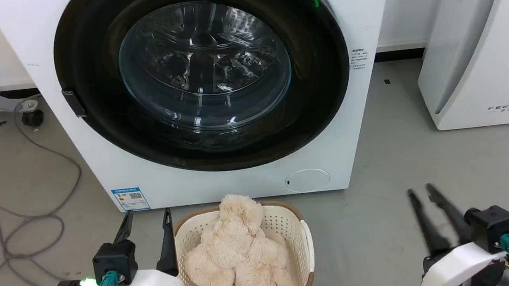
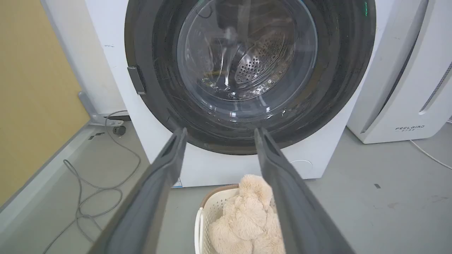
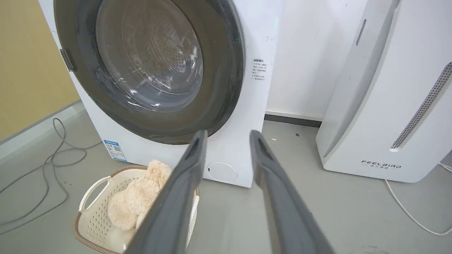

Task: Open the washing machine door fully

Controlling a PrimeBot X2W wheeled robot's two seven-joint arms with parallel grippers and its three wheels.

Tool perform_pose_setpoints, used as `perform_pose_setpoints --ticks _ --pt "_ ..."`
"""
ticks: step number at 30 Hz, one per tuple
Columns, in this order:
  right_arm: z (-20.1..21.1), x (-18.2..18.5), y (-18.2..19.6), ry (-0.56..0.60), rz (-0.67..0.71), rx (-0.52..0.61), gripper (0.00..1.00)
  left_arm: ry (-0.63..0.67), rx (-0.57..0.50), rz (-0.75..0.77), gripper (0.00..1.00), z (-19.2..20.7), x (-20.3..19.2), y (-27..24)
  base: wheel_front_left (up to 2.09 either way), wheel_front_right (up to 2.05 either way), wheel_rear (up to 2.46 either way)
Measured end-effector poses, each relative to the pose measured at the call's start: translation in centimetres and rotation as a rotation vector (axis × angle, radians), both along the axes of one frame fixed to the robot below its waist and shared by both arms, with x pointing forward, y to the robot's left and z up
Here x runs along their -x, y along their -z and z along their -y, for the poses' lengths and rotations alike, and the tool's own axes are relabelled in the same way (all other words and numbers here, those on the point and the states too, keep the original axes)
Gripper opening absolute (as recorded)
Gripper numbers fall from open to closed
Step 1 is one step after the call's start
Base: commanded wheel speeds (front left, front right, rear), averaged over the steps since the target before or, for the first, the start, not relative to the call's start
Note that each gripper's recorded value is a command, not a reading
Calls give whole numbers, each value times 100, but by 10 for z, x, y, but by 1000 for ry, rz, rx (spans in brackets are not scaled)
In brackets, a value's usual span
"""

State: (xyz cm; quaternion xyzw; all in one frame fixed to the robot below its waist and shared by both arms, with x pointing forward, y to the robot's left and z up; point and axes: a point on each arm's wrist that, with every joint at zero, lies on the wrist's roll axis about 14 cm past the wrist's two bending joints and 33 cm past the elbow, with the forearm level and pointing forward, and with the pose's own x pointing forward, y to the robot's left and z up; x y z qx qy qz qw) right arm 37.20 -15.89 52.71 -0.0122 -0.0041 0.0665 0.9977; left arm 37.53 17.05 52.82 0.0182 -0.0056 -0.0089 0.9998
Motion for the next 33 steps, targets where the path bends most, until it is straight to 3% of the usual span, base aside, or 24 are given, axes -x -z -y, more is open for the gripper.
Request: perform_pose_setpoints --ticks 11,18,33 --pt "-2 1 0 -5 10 -57 0 6 20 12 100 2 2 1 0 0 0" --pt "-1 3 0 0 11 -208 0 9 33 19 100 3 2 0 0 0 0" --pt "4 -14 -14 13 45 -653 0 14 50 32 100 4 -4 2 0 0 0"
